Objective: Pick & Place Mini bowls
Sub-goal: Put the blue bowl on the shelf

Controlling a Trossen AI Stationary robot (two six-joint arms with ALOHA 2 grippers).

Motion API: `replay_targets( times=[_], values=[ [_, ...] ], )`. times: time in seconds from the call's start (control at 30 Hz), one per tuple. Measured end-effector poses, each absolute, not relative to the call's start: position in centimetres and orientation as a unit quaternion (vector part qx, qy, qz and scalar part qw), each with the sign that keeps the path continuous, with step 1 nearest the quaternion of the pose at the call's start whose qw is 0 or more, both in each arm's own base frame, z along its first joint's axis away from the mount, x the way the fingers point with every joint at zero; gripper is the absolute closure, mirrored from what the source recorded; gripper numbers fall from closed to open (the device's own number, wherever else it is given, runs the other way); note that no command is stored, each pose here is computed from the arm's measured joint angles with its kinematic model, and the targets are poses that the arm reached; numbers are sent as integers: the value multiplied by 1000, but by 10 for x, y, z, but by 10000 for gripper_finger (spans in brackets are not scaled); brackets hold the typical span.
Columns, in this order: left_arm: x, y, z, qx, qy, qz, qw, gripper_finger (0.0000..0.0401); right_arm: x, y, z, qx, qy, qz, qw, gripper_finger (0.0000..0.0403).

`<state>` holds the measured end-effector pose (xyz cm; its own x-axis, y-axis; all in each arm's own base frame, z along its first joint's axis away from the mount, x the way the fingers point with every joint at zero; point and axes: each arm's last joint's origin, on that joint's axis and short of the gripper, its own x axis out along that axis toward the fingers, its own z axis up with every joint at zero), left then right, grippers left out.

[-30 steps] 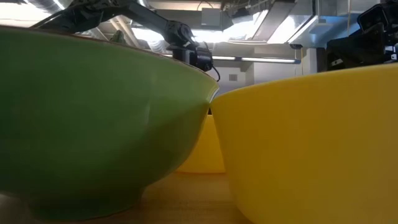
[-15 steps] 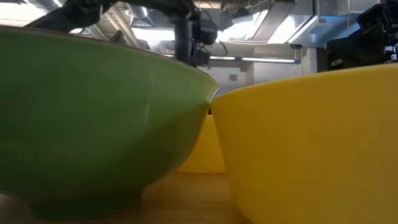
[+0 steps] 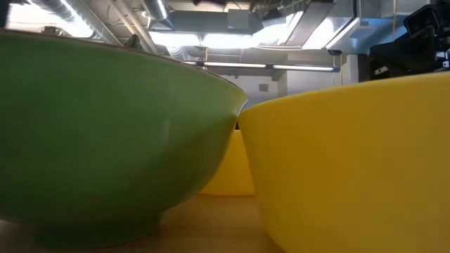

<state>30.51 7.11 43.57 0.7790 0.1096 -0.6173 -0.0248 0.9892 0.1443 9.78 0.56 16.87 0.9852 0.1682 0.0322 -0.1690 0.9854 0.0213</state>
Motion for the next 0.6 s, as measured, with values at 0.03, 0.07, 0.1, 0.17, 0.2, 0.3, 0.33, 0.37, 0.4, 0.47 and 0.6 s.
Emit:
replay_targets(
  times=[0.03,0.07,0.1,0.17,0.2,0.3,0.33,0.37,0.4,0.47,0.6],
  values=[
    [296,64,430,73,303,7,950,353,98,6,169,12,-15,85,996,391],
    [288,58,422,83,270,-19,959,358,98,6,169,12,-15,85,996,391],
    [280,54,409,92,246,-37,964,362,98,6,169,15,-14,85,996,391],
    [262,51,377,108,207,-37,972,370,98,6,169,21,-13,85,996,391],
    [253,52,360,110,185,-17,976,374,98,6,169,21,-13,85,996,391],
    [223,55,326,101,74,36,991,386,98,6,169,19,-13,85,996,391],
    [212,55,316,99,34,40,994,390,98,6,169,19,-14,85,996,391],
    [202,54,304,97,4,40,994,395,98,6,169,18,-13,84,996,391],
    [194,53,290,95,-19,45,994,398,98,5,169,14,-14,81,997,391],
    [180,50,262,89,-57,55,993,399,98,5,169,2,-15,73,997,391],
    [157,46,232,116,-158,96,976,399,98,4,168,-6,-15,50,999,391]
  ],
)
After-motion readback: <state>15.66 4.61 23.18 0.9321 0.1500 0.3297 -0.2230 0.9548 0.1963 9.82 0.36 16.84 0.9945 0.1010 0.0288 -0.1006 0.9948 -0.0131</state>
